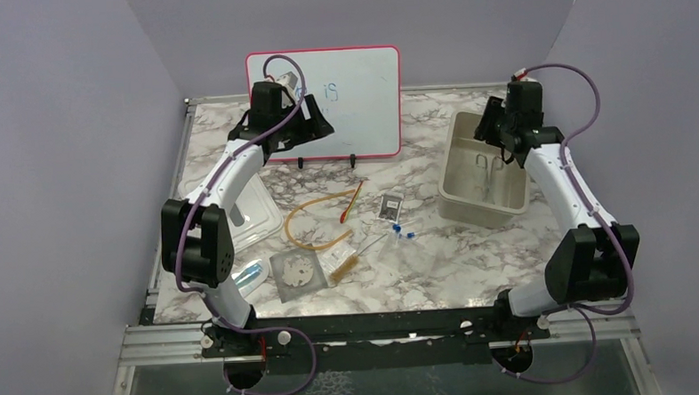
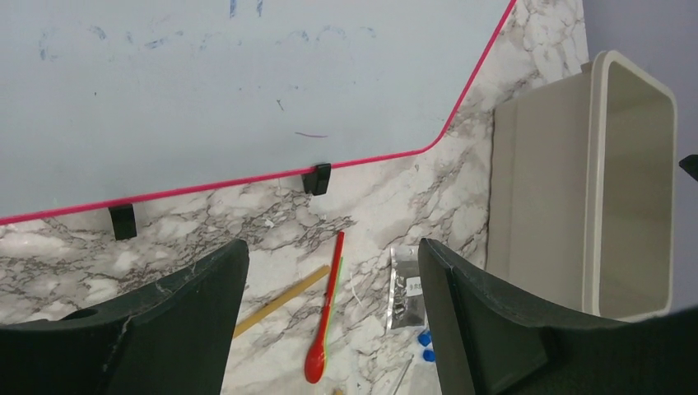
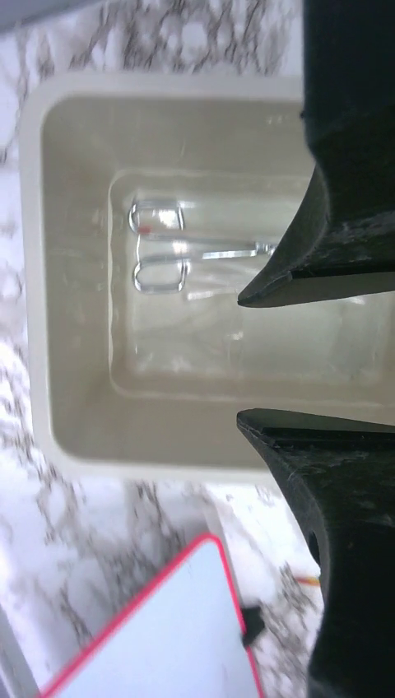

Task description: Organize the chemistry lab equipment

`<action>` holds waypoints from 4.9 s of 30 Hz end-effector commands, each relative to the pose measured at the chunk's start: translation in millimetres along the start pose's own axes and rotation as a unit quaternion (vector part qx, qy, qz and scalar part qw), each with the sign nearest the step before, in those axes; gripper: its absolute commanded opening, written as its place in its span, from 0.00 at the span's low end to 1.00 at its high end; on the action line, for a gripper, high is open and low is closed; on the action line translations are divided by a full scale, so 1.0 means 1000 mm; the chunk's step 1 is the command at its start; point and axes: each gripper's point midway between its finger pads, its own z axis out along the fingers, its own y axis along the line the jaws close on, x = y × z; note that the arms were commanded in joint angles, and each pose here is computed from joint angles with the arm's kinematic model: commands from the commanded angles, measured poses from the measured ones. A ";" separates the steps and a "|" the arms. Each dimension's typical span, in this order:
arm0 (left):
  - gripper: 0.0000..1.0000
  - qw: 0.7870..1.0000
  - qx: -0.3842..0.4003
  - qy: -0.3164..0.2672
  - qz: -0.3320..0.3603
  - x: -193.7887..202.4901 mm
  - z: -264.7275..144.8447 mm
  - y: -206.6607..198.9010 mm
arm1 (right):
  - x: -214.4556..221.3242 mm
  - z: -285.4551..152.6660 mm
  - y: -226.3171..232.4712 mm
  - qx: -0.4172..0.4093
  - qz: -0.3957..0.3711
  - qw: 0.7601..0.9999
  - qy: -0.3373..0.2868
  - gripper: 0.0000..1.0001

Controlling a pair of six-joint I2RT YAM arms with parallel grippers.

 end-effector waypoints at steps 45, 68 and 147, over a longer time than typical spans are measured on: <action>0.46 0.957 -0.090 0.244 0.130 0.204 0.037 0.026 | 0.186 -0.032 0.176 -0.132 -0.071 0.973 0.176 0.46; 0.41 0.912 -0.129 0.332 0.202 0.251 0.025 0.040 | 0.188 -0.024 0.178 -0.128 -0.083 0.972 0.177 0.44; 0.69 0.968 0.208 0.071 0.121 0.058 -0.060 -0.148 | 0.039 -0.111 0.251 -0.415 0.115 0.902 0.033 0.08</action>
